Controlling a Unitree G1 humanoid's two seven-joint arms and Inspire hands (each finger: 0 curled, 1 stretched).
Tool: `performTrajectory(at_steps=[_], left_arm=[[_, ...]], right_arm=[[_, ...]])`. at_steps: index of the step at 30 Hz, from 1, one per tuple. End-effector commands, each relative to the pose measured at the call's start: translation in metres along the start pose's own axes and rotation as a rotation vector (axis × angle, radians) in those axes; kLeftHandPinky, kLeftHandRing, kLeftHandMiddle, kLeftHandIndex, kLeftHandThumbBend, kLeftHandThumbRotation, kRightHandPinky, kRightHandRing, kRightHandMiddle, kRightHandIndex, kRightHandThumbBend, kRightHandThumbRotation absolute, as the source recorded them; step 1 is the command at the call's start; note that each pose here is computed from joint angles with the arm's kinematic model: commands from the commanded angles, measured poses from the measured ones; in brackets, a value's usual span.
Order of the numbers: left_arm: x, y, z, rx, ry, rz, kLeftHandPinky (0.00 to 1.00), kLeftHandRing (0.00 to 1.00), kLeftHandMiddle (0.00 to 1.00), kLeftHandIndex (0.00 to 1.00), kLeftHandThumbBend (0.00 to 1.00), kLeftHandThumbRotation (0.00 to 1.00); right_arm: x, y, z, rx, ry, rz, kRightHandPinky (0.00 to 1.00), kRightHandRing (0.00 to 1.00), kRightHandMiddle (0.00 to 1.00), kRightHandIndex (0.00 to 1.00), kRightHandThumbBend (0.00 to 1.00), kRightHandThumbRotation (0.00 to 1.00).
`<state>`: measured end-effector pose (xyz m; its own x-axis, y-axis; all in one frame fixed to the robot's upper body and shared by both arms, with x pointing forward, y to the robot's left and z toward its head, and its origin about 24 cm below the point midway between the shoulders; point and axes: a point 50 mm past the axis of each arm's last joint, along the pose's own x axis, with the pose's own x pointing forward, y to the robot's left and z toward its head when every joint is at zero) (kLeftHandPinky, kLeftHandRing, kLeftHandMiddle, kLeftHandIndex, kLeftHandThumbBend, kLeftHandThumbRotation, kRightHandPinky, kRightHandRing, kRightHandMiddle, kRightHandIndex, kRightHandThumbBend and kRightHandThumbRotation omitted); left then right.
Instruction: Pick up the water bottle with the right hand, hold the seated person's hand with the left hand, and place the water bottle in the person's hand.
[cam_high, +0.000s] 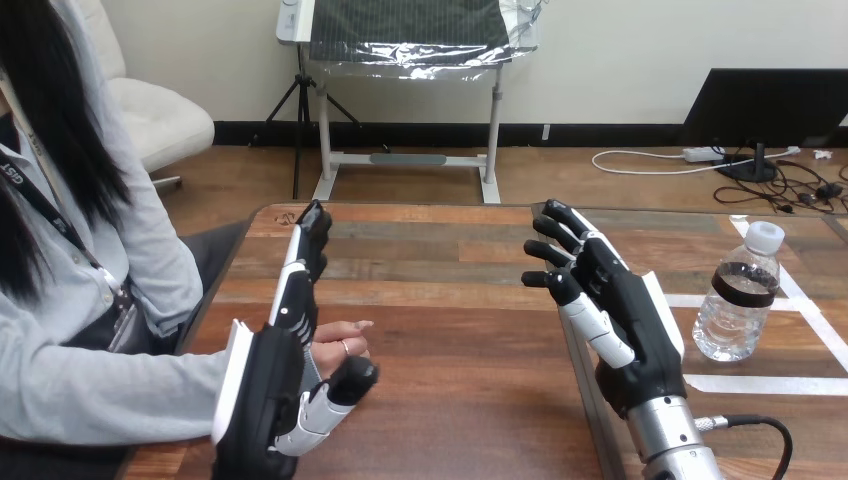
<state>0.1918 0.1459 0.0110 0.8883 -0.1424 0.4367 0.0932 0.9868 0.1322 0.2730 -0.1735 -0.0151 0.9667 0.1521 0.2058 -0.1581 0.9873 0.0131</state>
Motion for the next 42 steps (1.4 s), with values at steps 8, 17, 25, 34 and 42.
performTrajectory(at_steps=[8,17,25,34,42], left_arm=[[0.0138,0.0023,0.0058,0.038,-0.072,0.035,1.0,1.0,1.0,1.0,1.0,0.42],[0.0129,0.0027,0.0053,0.069,-0.066,0.068,0.99,1.0,1.0,1.0,1.0,0.28],[0.013,0.0015,0.0042,0.064,-0.061,0.084,0.97,0.98,1.0,1.0,1.0,0.25],[0.013,0.0009,0.0047,0.074,-0.063,0.084,0.97,0.99,1.0,1.0,1.0,0.24],[0.0132,0.0009,0.0053,0.084,-0.07,0.089,0.98,0.99,1.0,1.0,1.0,0.24]], right_arm=[[0.0175,-0.0036,0.0196,-0.039,-0.115,-0.03,0.72,0.84,0.88,0.89,1.0,0.55],[0.0179,-0.0051,0.0219,-0.046,-0.134,-0.044,0.72,0.84,0.88,0.89,1.0,0.48],[0.0186,-0.0063,0.0225,-0.045,-0.135,-0.038,0.71,0.83,0.87,0.87,1.0,0.45],[0.0189,-0.0069,0.0233,-0.043,-0.14,-0.026,0.7,0.84,0.87,0.87,1.0,0.44],[0.0192,-0.0072,0.0243,-0.041,-0.149,-0.021,0.72,0.84,0.88,0.88,1.0,0.43]])
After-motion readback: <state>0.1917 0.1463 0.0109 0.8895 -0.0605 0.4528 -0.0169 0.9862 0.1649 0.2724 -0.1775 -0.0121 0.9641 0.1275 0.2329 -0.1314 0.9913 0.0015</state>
